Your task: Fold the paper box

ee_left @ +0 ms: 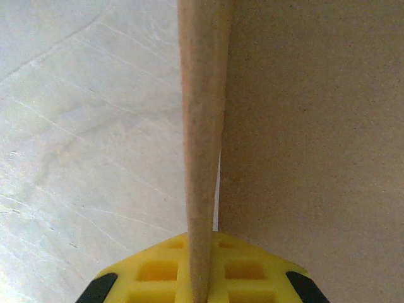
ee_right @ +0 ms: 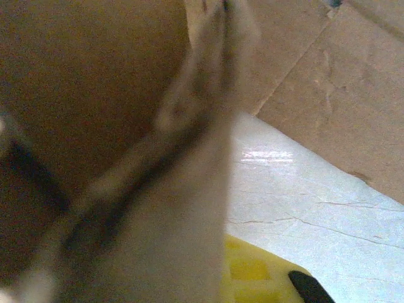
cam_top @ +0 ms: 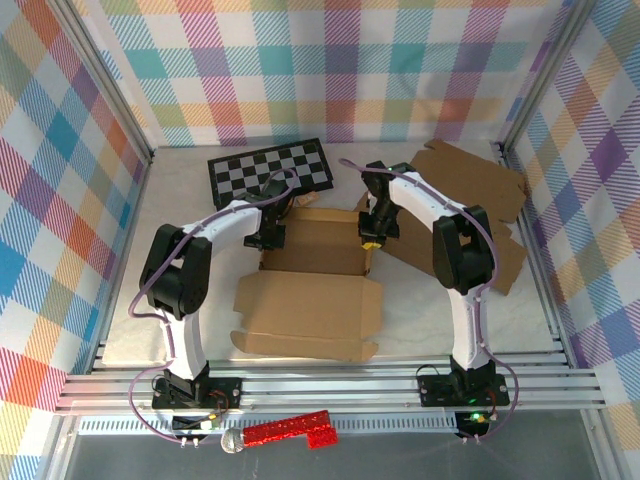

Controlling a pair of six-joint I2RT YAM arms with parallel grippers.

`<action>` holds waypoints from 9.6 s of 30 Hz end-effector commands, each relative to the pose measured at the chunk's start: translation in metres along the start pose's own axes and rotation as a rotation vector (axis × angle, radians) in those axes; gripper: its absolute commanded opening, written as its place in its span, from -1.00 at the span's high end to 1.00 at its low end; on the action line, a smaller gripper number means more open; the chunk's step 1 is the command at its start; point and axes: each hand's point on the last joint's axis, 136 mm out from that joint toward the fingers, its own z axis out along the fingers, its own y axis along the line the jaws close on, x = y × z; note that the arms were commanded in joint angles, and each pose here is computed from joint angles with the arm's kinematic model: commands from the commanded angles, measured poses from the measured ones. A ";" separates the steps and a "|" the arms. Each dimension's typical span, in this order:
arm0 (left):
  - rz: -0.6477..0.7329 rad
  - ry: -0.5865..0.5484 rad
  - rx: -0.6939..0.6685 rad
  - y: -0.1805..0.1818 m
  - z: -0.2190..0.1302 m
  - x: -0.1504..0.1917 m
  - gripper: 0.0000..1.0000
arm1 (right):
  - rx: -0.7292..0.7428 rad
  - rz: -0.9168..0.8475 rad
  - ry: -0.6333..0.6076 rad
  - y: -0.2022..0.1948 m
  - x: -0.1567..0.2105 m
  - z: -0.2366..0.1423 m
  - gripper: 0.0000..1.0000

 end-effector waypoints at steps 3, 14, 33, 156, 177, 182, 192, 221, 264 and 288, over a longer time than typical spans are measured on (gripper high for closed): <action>0.004 -0.021 -0.130 0.023 -0.008 0.002 1.00 | -0.034 0.012 -0.008 0.007 0.009 -0.018 1.00; -0.032 0.041 0.152 -0.021 -0.005 0.006 0.16 | -0.037 0.016 0.000 0.007 0.010 -0.015 1.00; -0.187 -0.066 0.377 -0.019 -0.081 -0.034 -0.39 | -0.050 0.044 0.004 0.006 0.008 -0.014 1.00; 0.780 -0.354 -0.149 -0.052 -0.238 -0.055 1.00 | -0.359 -0.213 -0.662 0.054 0.035 -0.212 -0.24; 1.189 -0.483 -0.243 -0.092 -0.249 -0.064 1.00 | -0.180 -0.822 -1.089 0.027 -0.001 -0.209 -0.73; 1.229 -0.502 -0.190 -0.100 -0.251 -0.060 1.00 | -0.177 -0.946 -1.154 0.025 0.008 -0.222 -0.74; 1.275 -0.512 -0.145 -0.112 -0.243 -0.056 1.00 | -0.225 -1.040 -1.070 0.035 0.003 -0.205 -0.72; 1.250 -0.623 -0.130 -0.121 -0.245 -0.063 0.84 | -0.344 -1.152 -0.959 0.051 -0.001 -0.177 0.37; -0.783 0.097 0.698 0.105 -0.005 0.003 -0.12 | -0.438 -1.214 -1.013 0.046 0.033 -0.215 1.00; -0.816 0.006 1.094 0.052 0.001 -0.019 0.05 | -0.461 -1.151 -0.944 0.037 0.018 -0.189 1.00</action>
